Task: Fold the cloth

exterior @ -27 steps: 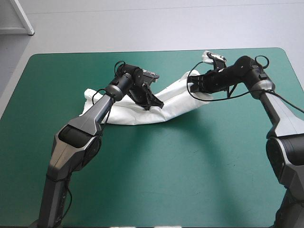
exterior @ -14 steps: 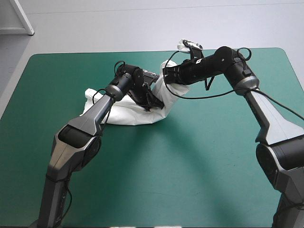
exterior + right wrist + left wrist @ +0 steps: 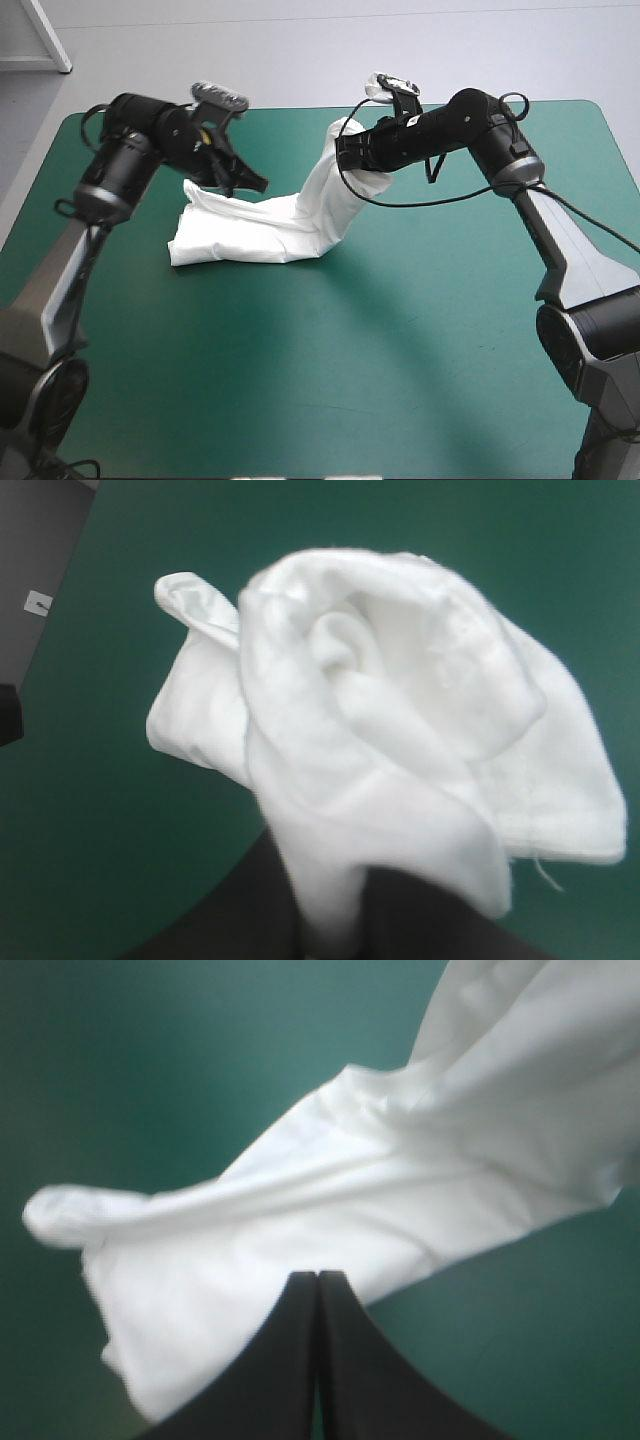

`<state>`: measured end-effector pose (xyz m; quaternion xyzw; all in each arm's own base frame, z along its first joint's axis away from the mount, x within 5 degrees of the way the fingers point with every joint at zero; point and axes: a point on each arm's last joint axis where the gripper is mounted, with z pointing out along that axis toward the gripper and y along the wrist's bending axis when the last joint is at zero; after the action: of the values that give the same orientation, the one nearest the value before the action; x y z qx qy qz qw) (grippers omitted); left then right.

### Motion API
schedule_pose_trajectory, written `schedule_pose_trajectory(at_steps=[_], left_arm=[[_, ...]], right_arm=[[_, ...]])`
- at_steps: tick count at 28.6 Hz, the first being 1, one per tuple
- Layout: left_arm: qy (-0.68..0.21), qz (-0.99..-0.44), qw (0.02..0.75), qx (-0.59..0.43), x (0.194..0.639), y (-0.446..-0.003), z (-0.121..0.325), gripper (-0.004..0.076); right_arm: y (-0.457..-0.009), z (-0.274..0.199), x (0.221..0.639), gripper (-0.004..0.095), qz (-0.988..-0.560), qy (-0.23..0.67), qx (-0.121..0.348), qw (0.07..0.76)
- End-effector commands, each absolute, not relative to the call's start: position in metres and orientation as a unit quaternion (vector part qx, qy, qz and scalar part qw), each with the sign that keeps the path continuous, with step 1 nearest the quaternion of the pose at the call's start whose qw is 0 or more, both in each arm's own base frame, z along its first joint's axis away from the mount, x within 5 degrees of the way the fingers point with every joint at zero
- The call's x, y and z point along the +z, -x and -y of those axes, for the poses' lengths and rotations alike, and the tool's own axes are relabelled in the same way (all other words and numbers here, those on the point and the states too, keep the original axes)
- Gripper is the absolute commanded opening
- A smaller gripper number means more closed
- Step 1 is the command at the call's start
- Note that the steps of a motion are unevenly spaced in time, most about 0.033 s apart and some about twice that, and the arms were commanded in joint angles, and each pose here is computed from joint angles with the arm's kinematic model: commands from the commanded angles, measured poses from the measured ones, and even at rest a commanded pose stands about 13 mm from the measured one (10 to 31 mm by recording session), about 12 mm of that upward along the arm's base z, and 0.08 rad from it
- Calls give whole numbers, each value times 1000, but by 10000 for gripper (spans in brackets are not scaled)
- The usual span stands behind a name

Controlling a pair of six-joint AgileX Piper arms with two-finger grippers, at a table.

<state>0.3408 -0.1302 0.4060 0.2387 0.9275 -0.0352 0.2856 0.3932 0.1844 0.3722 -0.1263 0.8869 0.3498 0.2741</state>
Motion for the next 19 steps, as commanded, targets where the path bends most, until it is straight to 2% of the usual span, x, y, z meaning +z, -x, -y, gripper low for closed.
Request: schedule_pose_trajectory(at_steps=[1, 7, 10, 13, 19], left_arm=[[-203, -944, 260, -19, 412, -290, 85, -8], [-142, -967, 212, -2, 377, -219, 35, -8], [-117, -970, 211, -3, 359, -167, 23, -8], [-101, -967, 231, -17, 351, -130, 20, -8], [-97, -942, 320, -20, 356, -70, 11, -8]], right_arm=[[-372, -195, 421, -14, -846, 145, 387, 338], [-356, -232, 431, -14, -814, 182, 403, 377], [-352, -263, 426, -14, -793, 192, 420, 397], [-356, -288, 414, -14, -778, 207, 445, 392], [-378, -341, 379, -14, -749, 216, 512, 361]])
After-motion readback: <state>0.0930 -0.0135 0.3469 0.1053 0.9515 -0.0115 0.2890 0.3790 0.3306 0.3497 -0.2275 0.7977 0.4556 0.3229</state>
